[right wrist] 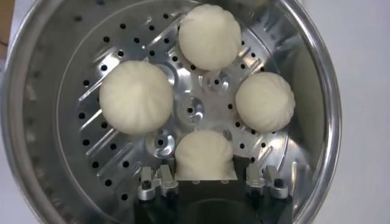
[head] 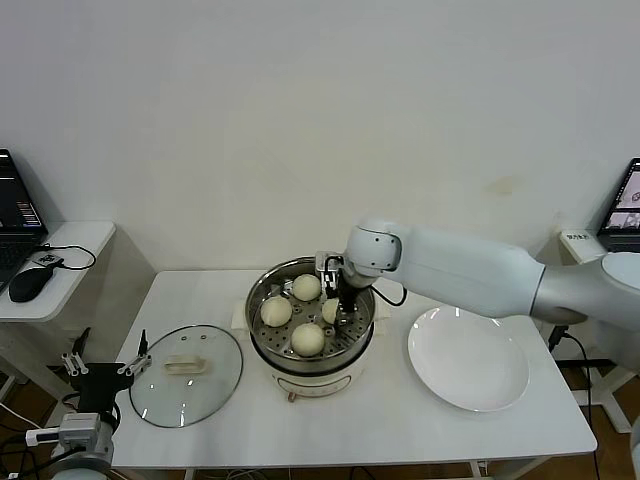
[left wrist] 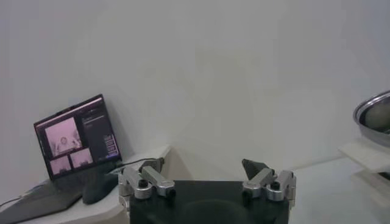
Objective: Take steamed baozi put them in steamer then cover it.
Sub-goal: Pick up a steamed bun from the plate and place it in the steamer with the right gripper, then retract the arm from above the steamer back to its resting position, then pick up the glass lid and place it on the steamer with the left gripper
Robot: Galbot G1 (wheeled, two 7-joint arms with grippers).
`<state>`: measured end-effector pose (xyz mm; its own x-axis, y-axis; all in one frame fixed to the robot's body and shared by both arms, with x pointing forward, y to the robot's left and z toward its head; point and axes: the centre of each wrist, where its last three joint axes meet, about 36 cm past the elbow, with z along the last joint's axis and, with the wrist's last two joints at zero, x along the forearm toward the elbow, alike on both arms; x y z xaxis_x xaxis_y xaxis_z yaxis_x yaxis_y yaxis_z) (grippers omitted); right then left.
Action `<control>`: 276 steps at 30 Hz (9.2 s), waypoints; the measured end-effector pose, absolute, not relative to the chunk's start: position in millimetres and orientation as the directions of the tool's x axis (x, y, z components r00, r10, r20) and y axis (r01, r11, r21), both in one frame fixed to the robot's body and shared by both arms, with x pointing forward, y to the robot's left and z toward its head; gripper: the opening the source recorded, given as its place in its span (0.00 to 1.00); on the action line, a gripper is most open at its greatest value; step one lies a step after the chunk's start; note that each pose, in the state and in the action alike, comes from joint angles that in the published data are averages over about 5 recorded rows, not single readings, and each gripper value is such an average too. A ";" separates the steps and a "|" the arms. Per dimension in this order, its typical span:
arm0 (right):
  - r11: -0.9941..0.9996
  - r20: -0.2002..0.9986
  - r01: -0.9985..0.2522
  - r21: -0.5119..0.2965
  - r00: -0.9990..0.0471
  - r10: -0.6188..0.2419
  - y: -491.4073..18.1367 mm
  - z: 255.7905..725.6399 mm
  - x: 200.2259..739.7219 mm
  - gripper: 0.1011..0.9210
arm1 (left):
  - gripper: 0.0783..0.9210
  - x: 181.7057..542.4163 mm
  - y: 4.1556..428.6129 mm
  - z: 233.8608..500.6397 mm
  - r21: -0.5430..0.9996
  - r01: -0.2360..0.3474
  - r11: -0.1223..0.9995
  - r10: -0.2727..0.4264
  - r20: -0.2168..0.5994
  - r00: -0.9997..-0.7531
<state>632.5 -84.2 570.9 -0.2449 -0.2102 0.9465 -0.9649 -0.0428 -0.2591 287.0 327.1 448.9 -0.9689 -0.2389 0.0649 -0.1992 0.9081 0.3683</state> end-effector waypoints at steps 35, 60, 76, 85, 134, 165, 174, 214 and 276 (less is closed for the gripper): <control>0.352 0.613 -0.838 -0.416 -0.544 -0.572 -223.6 580.7 549.3 0.88 | 0.88 287.3 323.0 439.9 0.377 -0.180 0.909 -0.224 0.077 -0.972; 0.955 -0.038 -0.254 -0.154 -0.964 -0.263 -355.7 389.6 372.1 0.88 | 0.88 301.2 341.4 361.4 0.832 -0.062 0.551 -0.121 0.006 -0.993; 0.992 -0.015 0.042 -0.120 -0.999 0.040 -396.6 349.1 296.3 0.88 | 0.88 305.1 365.0 324.0 0.993 0.117 0.036 -0.033 0.118 -0.992; 0.988 0.018 0.082 -0.131 -0.996 0.085 -402.0 339.7 276.4 0.88 | 0.88 306.8 364.0 314.3 0.987 0.156 -0.024 -0.016 0.155 -0.988; 0.985 0.103 0.080 -0.153 -0.990 0.096 -396.2 304.2 247.0 0.88 | 0.58 387.7 368.1 277.4 0.984 0.177 -0.028 -0.046 0.175 -0.983; 0.986 0.109 0.046 -0.163 -0.992 0.064 -390.5 305.6 246.2 0.88 | 0.06 360.4 378.4 313.1 0.994 0.033 -0.103 -0.062 0.027 -0.998; 0.986 0.112 0.024 -0.168 -0.993 0.043 -382.9 306.5 245.6 0.88 | 0.06 351.6 388.2 377.7 0.989 -0.022 -0.147 -0.124 -0.040 -0.991; 0.940 0.120 0.023 -0.340 -0.991 0.068 -295.9 283.4 259.8 0.88 | 0.06 418.2 183.9 462.1 0.997 -0.015 0.082 0.034 -0.018 -0.999; 0.905 0.170 -0.044 -0.423 -0.985 0.032 -270.5 260.7 255.2 0.88 | 0.06 428.0 50.7 427.2 0.998 0.053 0.021 0.023 0.053 -0.998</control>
<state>255.2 -270.5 260.7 -0.9850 0.0316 0.1697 -0.0439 0.9049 -0.4233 428.0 50.7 427.2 -0.9983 0.0234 0.0528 0.0533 0.0211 0.9984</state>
